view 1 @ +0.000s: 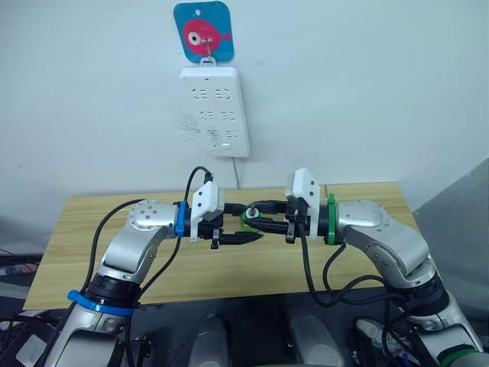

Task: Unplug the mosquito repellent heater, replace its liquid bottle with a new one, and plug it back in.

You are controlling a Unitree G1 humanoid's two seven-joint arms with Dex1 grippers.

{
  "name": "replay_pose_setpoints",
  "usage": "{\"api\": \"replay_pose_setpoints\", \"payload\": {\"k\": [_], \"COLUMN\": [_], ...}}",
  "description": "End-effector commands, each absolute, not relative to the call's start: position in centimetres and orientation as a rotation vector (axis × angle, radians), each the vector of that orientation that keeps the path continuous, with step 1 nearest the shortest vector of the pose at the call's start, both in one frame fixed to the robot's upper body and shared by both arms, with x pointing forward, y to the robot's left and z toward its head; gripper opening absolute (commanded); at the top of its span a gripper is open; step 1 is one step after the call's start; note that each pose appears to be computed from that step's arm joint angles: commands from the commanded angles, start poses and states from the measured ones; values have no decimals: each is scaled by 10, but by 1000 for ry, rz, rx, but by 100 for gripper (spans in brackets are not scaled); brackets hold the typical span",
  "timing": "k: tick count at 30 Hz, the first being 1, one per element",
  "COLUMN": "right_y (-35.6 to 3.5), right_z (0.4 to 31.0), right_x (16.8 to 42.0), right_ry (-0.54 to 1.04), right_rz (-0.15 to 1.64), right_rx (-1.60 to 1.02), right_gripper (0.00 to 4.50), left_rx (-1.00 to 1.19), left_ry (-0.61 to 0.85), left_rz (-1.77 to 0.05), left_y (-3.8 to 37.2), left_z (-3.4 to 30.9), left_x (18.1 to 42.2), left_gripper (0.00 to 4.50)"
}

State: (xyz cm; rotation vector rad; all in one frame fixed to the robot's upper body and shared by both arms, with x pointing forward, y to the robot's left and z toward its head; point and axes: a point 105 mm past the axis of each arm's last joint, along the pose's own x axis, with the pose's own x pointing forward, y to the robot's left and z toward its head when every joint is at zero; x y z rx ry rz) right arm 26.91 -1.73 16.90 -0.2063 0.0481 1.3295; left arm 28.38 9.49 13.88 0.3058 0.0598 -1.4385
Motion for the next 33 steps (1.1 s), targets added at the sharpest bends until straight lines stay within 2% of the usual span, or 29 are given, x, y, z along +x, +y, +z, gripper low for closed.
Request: {"api": "replay_pose_setpoints", "payload": {"k": [1, 6, 8, 9, 13, 16, 19, 22, 28, 33], "right_y": [-15, -20, -23, -25, -35, -48, -62, -66, -68, -68], "right_z": [178, 187, 194, 198, 212, 220, 227, 234, 244, 249], "right_x": [267, 271, 271, 272, 277, 284, 290, 289, 289, 289], "right_ry": [-8, -42, -59, -68, -73, -38, 2, 12, 25, 39], "right_rz": [1338, 1318, 1313, 1308, 1264, 1206, 1140, 1114, 1053, 1035], "right_rx": [-243, -239, -221, -209, -74, 122, 423, 631, 926, 1035], "right_gripper": [82, 82, 82, 82, 82, 82, 82, 82, 82, 82], "left_rx": [284, 251, 254, 269, 273, 120, -128, -267, -567, -739], "left_ry": [-12, -15, 3, 12, 39, 96, 121, 111, 82, 85], "left_rz": [-1502, -1486, -1463, -1471, -1406, -1389, -1358, -1321, -1297, -1244], "left_y": [84, 84, 87, 89, 99, 103, 100, 94, 80, 74], "left_z": [157, 161, 159, 157, 150, 156, 179, 195, 223, 234], "left_x": [274, 276, 281, 280, 287, 285, 284, 284, 284, 292], "left_gripper": [231, 231, 304, 324, 447, 450, 450, 450, 450, 450]}}
